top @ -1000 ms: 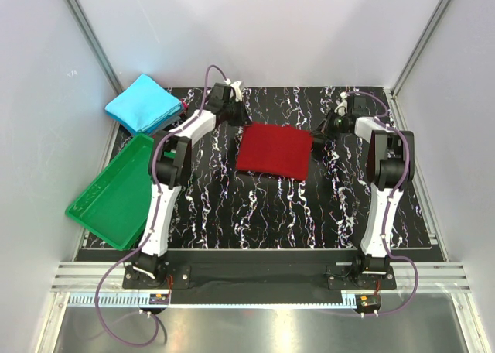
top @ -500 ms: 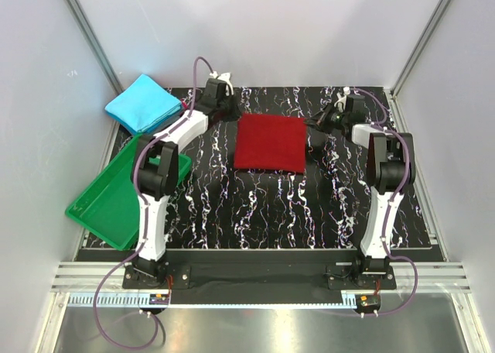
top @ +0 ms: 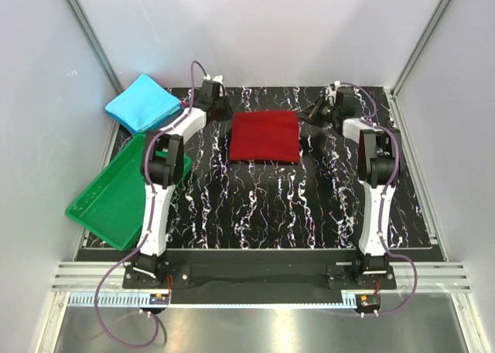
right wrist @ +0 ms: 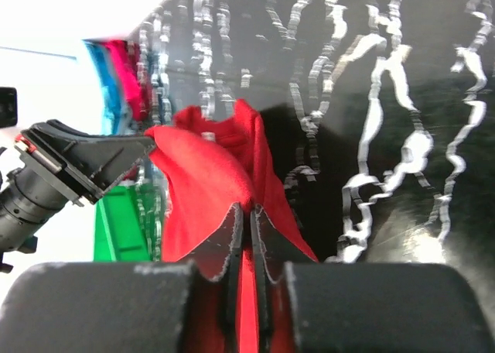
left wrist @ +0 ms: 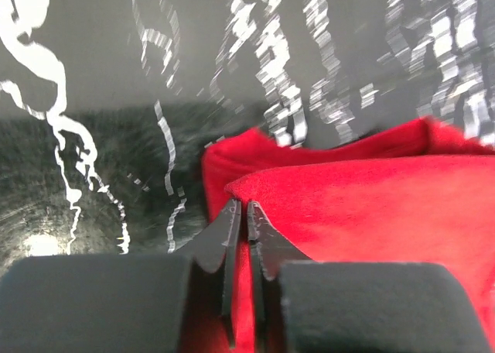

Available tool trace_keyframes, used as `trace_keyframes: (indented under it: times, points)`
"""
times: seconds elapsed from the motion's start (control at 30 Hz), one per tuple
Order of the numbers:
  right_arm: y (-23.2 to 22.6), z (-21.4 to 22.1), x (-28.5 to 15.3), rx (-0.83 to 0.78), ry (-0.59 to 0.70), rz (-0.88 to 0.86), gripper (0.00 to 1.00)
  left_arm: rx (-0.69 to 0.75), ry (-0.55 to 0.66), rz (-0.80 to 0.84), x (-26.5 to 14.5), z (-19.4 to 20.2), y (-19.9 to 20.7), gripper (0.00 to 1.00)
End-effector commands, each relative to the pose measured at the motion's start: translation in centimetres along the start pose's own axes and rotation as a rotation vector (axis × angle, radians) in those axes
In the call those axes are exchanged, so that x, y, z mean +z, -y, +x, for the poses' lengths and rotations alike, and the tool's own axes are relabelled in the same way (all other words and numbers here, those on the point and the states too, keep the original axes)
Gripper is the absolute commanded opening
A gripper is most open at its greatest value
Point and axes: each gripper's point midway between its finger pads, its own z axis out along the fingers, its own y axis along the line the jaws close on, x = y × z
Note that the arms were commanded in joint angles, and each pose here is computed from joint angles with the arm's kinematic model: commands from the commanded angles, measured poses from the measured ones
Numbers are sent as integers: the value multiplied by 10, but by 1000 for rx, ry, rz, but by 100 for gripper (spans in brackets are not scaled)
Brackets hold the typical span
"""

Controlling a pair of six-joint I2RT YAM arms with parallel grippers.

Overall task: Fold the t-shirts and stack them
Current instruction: Fold the tshirt

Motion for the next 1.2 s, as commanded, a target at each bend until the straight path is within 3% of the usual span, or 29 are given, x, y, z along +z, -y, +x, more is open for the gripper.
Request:
trace_keyframes:
  times: [0.0, 0.03, 0.07, 0.17, 0.2, 0.27, 0.3, 0.47, 0.63, 0.8, 0.97, 1.17]
  points:
    - [1, -16, 6, -56, 11, 20, 15, 42, 22, 50, 0, -14, 7, 11]
    - [-2, -19, 7, -75, 5, 15, 19, 51, 30, 47, -3, -17, 7, 12]
    - [0, -16, 7, -65, -24, 29, 29, 52, 35, 39, -5, -19, 6, 12]
    - [-6, -26, 5, -91, -37, 53, 40, 69, 71, 7, -14, -30, 4, 14]
    - [-6, -29, 1, -95, -26, 73, 49, 74, 82, -14, -16, -33, 1, 15]
    - [-4, -26, -6, -90, -33, 102, 55, 96, 97, -33, -20, -40, -2, 36]
    - [-4, -21, -14, -89, -34, 117, 62, 100, 90, -54, -22, -39, -5, 38]
    - [-9, -5, -48, -113, -41, 185, 57, 108, 96, -83, -47, -44, -1, 40]
    - [-16, 12, -58, -111, -78, 191, 43, 130, 50, -82, -69, -19, 13, 40]
    - [-6, 37, -55, -125, -147, 191, 57, 125, -61, 35, -70, 22, 32, 39]
    - [16, 63, -45, -85, -236, 198, 56, 129, -122, 78, -62, 46, 39, 36]
    - [32, 88, -49, -107, -285, 246, 51, 112, -190, -36, -60, 72, 12, 34]
